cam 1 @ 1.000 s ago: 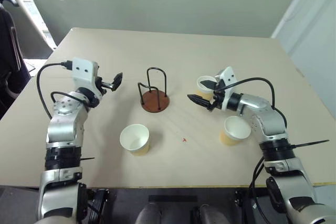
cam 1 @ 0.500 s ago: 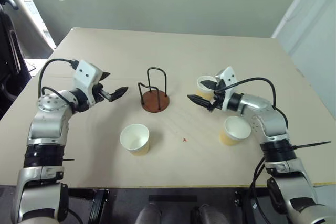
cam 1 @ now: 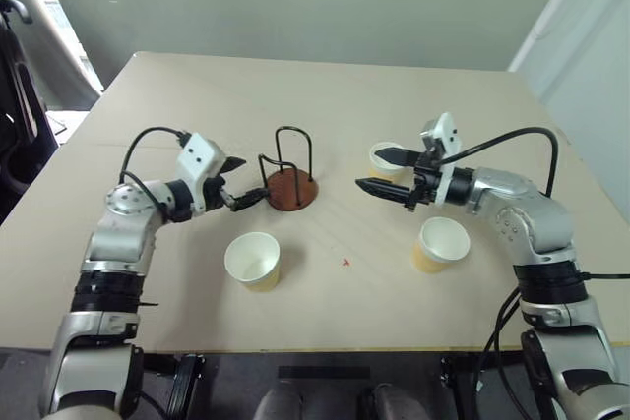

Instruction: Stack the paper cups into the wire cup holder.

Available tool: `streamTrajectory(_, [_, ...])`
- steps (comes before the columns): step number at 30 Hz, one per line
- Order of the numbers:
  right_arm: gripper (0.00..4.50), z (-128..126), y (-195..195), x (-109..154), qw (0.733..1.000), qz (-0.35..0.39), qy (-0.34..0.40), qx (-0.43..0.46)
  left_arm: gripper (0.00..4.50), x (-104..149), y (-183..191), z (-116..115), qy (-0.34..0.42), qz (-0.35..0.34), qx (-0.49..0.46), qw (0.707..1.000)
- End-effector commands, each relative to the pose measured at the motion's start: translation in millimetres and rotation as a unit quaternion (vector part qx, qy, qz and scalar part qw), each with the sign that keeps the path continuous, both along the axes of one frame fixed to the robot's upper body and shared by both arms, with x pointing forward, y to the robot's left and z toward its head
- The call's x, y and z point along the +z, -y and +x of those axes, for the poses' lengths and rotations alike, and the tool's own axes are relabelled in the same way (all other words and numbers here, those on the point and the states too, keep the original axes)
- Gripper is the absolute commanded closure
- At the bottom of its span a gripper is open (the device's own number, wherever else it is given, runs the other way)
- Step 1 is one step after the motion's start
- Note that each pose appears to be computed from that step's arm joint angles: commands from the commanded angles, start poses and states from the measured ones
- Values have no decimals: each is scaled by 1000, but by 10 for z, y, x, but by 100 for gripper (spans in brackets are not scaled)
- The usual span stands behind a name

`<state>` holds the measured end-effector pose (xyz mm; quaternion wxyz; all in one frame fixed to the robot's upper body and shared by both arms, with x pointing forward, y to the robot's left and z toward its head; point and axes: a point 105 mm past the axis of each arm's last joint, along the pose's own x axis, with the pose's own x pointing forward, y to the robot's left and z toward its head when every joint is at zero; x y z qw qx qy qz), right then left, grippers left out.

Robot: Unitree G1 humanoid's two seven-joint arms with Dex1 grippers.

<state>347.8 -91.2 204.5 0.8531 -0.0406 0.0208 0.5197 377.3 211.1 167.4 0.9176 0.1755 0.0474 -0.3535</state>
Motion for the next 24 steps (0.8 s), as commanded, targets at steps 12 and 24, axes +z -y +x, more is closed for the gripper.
streamTrajectory(12, [0, -56, 7, 116, 999, 4, 34, -9, 60, 88, 139, 214, 54, -18, 22, 998])
streamTrajectory(24, [0, -57, 196, 120, 998, -47, 48, -11, 448, -80, 294, 120, 19, -21, -28, 999])
